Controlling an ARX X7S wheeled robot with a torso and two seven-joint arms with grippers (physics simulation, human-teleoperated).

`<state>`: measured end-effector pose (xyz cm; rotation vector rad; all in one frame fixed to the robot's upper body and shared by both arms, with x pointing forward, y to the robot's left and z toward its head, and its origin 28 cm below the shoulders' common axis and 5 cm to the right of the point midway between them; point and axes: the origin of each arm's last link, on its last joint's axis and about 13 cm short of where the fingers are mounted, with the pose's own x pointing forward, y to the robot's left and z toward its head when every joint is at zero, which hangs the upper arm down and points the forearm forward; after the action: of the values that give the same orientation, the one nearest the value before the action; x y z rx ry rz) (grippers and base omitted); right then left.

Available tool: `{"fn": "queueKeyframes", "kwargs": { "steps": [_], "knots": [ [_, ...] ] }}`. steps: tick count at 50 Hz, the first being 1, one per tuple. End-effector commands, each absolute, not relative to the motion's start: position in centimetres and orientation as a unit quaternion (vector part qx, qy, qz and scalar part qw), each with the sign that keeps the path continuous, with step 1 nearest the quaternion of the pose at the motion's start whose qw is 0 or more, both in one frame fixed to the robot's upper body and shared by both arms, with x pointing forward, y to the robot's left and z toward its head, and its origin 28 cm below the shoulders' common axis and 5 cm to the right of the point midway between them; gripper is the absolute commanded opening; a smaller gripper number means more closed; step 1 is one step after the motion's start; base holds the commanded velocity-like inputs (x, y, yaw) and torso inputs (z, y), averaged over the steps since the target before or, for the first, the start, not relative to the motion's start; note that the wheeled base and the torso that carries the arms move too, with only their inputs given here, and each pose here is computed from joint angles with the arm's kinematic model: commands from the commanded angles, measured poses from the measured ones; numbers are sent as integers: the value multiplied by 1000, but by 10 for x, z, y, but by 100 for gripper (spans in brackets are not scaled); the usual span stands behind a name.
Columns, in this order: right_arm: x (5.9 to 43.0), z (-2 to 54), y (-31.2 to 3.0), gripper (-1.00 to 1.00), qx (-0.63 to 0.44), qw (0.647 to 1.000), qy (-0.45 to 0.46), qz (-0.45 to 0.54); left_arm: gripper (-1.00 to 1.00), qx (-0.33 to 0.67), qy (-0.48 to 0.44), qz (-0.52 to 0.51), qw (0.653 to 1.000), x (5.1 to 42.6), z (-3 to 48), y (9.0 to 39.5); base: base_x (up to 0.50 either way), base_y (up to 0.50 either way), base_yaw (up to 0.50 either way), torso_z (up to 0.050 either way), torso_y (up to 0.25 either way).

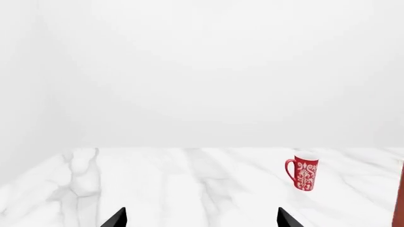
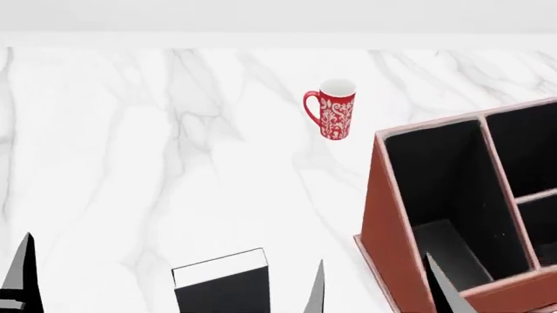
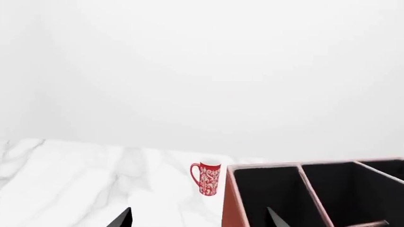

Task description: Pick up the book and place it in the left compartment of the caddy.

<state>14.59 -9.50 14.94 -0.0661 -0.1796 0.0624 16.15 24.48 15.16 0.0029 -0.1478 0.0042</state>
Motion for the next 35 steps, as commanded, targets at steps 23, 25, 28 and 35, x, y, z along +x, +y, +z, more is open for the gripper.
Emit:
{"fn": "queueKeyframes", "kwargs": {
  "steps": [23, 25, 28, 35],
  "knots": [
    [144, 153, -97, 100, -22, 993, -109, 33, 100, -2, -80, -2, 997, 160, 153, 245, 79, -239, 0, 0, 0],
    [144, 153, -96, 100, -25, 993, -109, 32, 100, -2, -80, -3, 997, 160, 153, 245, 500, 0, 0, 0, 0],
    [145, 153, -97, 100, -27, 993, -109, 31, 100, -2, -80, -4, 997, 160, 153, 244, 500, 0, 0, 0, 0],
    [148, 154, -97, 100, -16, 996, -88, 9, 100, -5, -84, -2, 996, 159, 156, 246, 357, 0, 0, 0, 3]
  ]
}}
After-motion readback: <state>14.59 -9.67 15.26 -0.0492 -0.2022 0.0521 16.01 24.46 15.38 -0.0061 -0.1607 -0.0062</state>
